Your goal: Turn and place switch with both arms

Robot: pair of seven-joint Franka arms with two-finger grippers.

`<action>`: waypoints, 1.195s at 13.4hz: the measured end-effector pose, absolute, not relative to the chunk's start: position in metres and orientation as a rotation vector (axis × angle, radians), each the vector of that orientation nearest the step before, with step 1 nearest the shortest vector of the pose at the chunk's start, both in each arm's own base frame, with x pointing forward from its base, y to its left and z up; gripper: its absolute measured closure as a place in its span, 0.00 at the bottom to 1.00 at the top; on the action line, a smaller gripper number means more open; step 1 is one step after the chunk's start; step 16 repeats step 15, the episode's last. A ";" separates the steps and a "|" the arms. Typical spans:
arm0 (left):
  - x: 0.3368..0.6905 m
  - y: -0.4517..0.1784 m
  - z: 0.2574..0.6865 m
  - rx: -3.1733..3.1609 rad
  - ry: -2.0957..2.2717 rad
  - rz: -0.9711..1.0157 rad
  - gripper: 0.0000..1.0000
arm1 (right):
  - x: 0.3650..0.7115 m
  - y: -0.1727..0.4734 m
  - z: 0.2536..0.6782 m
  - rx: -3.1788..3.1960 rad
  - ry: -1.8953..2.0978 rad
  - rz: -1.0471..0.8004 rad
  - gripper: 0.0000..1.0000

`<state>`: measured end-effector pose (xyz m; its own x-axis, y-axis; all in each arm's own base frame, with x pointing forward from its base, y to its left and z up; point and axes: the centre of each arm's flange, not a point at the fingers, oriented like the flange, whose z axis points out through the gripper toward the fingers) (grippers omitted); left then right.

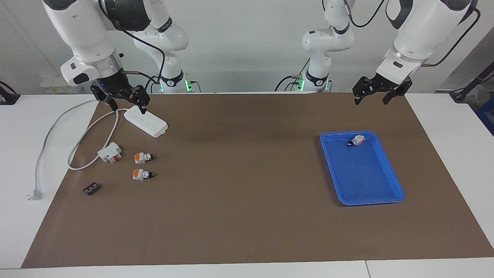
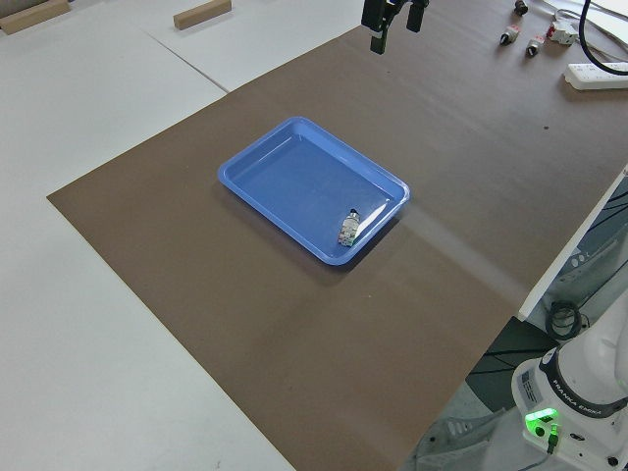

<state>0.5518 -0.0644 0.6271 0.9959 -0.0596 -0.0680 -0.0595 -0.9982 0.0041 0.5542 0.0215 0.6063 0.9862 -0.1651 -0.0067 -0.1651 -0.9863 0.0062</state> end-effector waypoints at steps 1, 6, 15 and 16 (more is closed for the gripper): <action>0.554 -0.060 0.627 3.136 -0.082 -0.090 0.00 | 0.555 0.022 0.607 3.126 -0.259 -0.006 0.01; 0.559 -0.057 0.625 3.134 -0.072 -0.033 0.00 | 0.556 0.023 0.608 3.130 -0.217 0.018 0.00; 0.566 -0.048 0.610 3.135 -0.046 0.003 0.00 | 0.556 0.023 0.607 3.130 -0.216 0.018 0.01; 0.566 -0.048 0.610 3.135 -0.046 0.003 0.00 | 0.556 0.023 0.607 3.130 -0.216 0.018 0.01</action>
